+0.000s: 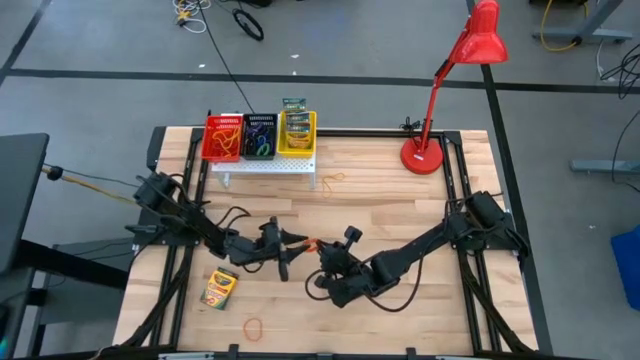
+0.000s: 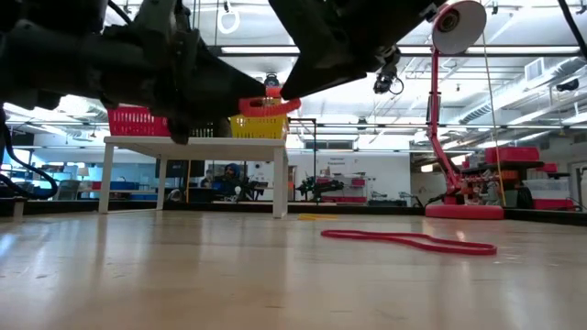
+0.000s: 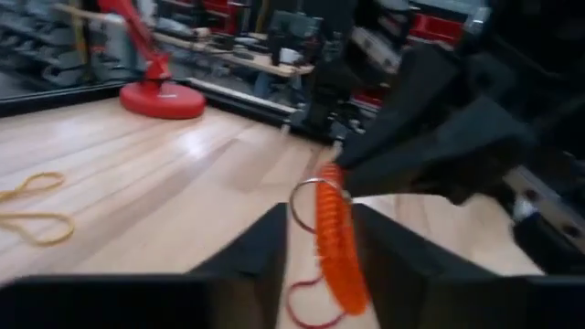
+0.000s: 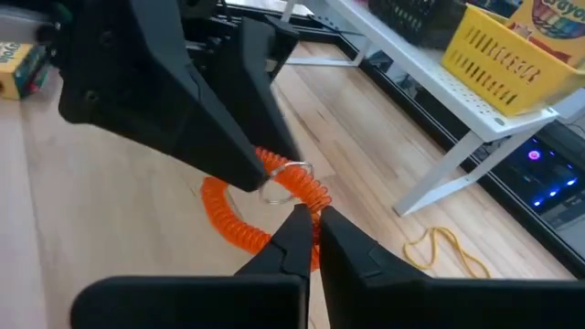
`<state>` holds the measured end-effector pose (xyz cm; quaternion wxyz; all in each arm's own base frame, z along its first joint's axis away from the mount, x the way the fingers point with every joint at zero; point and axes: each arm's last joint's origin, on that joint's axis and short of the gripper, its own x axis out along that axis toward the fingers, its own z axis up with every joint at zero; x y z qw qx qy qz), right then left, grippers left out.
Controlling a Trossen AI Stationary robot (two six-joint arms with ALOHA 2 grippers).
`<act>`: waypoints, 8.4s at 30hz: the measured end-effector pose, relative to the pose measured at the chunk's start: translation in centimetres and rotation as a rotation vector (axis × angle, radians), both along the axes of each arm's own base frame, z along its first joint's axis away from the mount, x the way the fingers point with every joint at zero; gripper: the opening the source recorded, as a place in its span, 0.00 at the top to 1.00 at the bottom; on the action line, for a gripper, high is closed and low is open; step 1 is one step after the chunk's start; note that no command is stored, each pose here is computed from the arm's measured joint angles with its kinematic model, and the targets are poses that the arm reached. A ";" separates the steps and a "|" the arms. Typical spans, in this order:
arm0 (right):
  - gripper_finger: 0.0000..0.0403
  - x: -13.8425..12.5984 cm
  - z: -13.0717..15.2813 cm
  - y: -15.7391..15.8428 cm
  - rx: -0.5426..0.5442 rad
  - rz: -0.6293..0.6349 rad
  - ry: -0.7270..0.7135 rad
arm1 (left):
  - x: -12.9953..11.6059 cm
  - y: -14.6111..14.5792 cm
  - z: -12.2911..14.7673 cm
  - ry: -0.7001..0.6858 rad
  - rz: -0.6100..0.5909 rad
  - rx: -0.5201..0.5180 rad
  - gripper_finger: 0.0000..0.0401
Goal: Pick & Place Office Desk Supplies
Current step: Put the orange spring keychain into the black bin on the shelf, then put the orange rubber band into the red bin on the shelf
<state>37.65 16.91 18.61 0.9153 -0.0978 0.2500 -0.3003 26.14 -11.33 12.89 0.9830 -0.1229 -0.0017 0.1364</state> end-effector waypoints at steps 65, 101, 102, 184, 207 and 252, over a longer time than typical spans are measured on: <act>0.99 -3.3 -1.9 -4.0 -0.001 0.184 0.183 | -9.1 20.1 19.5 0.515 0.287 0.127 0.48; 0.99 -15.8 -3.2 -9.5 0.214 0.327 -0.340 | -2.6 -9.6 5.2 1.006 -0.478 -0.262 0.88; 0.99 -15.8 -3.2 -9.5 0.214 0.327 -0.339 | -2.6 -10.2 5.0 1.040 -0.468 -0.253 0.86; 0.99 -15.8 -3.3 -9.5 0.220 0.324 -0.338 | -12.9 24.3 24.8 1.050 0.868 -0.320 0.99; 0.99 -15.7 -3.3 -9.4 0.250 0.375 -0.335 | -12.8 24.2 22.0 1.126 0.660 -0.230 0.63; 0.99 -15.6 -3.3 -9.8 0.258 0.354 -0.334 | -10.7 23.1 22.5 1.237 0.917 0.176 0.28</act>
